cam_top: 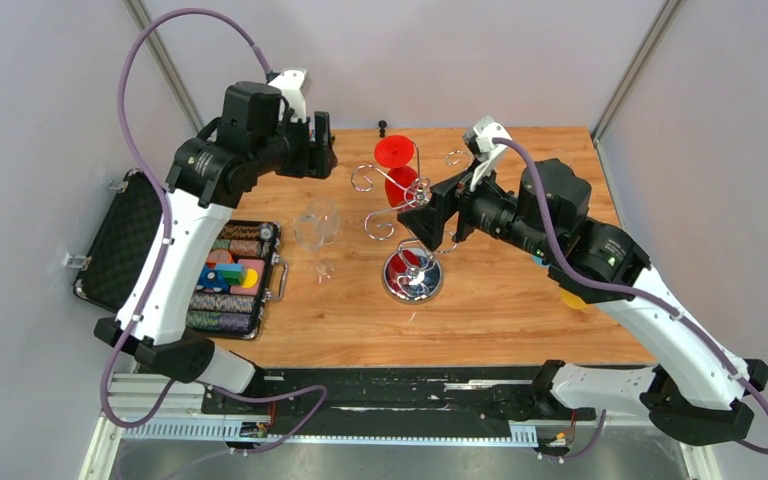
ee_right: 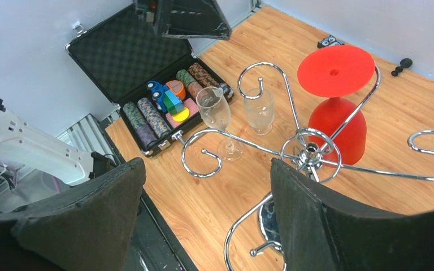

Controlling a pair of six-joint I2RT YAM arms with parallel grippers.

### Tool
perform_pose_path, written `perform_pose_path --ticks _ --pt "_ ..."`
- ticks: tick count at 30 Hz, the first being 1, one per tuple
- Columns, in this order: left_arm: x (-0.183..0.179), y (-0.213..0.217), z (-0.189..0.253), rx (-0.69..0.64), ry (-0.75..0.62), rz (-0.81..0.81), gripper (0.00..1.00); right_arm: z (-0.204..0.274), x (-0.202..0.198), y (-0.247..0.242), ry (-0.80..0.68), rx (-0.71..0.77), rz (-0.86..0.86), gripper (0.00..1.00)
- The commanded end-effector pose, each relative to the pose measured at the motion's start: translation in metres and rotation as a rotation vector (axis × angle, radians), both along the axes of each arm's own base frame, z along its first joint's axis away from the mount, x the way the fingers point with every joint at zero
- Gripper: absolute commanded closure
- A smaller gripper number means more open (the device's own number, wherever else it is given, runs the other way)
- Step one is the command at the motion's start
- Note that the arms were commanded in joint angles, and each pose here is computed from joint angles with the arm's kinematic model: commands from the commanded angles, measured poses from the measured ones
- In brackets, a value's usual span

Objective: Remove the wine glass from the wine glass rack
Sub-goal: Pick up the wine glass from the wine rack.

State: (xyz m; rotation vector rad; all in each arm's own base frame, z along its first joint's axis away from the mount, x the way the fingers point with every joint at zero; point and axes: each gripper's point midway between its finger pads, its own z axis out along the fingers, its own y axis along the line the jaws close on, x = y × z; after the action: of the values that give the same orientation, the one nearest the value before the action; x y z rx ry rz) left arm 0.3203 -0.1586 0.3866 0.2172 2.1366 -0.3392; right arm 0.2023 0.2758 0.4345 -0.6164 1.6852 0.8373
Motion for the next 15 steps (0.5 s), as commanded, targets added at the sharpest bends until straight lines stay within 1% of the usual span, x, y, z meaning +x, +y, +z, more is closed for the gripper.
perform_pose_path --ticks 1,6,10,15 --pt "0.015 -0.035 0.029 -0.187 -0.055 -0.114 0.23 0.015 -0.009 -0.014 -0.008 0.055 -0.016 0.2" --pt "0.022 -0.071 0.038 -0.35 -0.037 -0.255 0.22 0.01 -0.015 -0.023 -0.002 0.061 -0.025 0.2" --pt "0.032 -0.084 0.036 -0.422 -0.003 -0.301 0.22 0.009 -0.018 -0.028 -0.014 0.057 -0.028 0.19" --pt "0.048 -0.094 0.022 -0.492 0.06 -0.331 0.21 0.008 -0.021 -0.032 -0.017 0.058 -0.028 0.19"
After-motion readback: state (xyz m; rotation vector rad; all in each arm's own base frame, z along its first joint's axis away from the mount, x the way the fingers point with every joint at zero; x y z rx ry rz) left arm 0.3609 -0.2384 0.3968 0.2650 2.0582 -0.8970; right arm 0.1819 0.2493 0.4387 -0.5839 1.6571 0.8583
